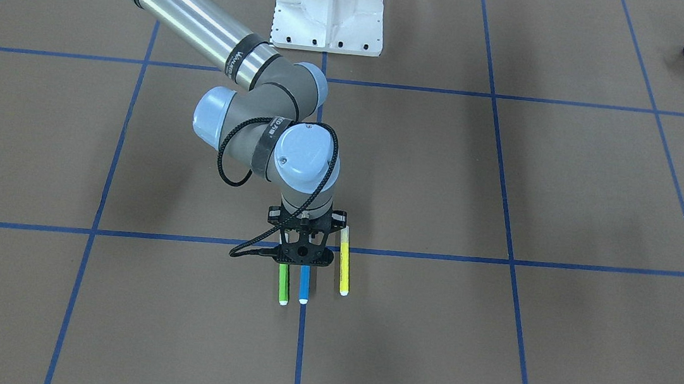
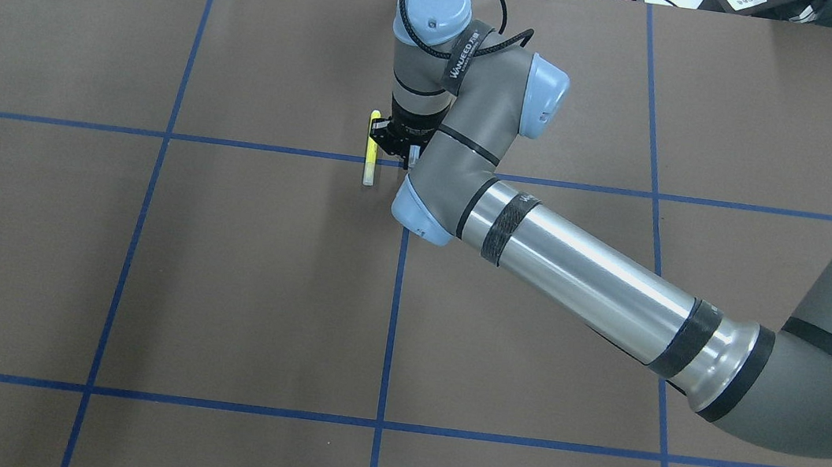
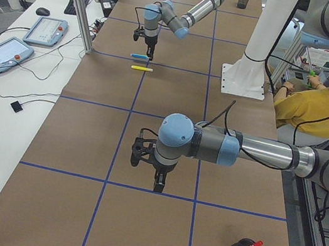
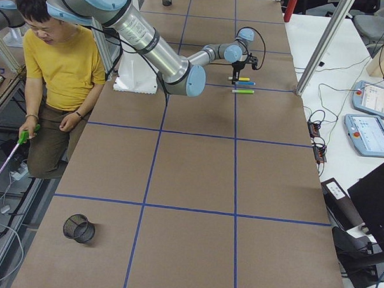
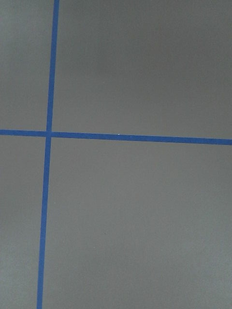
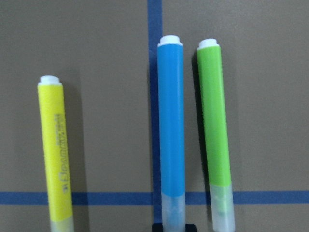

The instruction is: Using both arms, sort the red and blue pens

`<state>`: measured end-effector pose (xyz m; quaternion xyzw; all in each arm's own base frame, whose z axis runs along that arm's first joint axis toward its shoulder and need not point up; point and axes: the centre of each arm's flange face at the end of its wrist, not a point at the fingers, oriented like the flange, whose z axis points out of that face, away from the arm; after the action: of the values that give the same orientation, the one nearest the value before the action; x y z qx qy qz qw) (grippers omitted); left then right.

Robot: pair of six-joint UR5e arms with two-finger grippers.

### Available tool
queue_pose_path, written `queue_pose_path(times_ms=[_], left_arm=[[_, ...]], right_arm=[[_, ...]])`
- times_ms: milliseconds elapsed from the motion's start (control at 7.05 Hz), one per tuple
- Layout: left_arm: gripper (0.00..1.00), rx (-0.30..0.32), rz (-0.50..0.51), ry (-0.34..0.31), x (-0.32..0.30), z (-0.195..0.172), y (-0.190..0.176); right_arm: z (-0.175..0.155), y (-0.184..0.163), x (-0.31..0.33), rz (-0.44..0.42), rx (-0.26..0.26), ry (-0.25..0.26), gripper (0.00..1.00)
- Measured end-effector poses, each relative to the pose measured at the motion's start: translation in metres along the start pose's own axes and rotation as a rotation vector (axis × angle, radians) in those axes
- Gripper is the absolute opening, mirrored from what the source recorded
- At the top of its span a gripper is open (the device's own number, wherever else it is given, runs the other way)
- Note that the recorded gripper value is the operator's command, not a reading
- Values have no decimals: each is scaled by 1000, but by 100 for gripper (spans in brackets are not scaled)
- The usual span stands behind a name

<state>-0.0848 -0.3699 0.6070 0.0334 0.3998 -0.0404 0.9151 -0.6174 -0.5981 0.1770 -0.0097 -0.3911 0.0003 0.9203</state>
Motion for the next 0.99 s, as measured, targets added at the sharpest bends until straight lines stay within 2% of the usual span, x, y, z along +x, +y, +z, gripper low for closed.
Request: queue_pose_path(times_ms=[568, 993], left_arm=[[99, 0, -1, 0, 0, 0, 0], [99, -1, -1, 0, -2, 1, 1]], right_arm=[[-82, 36, 4, -90, 99, -149, 0], [-113, 71, 73, -110, 153, -219, 0]])
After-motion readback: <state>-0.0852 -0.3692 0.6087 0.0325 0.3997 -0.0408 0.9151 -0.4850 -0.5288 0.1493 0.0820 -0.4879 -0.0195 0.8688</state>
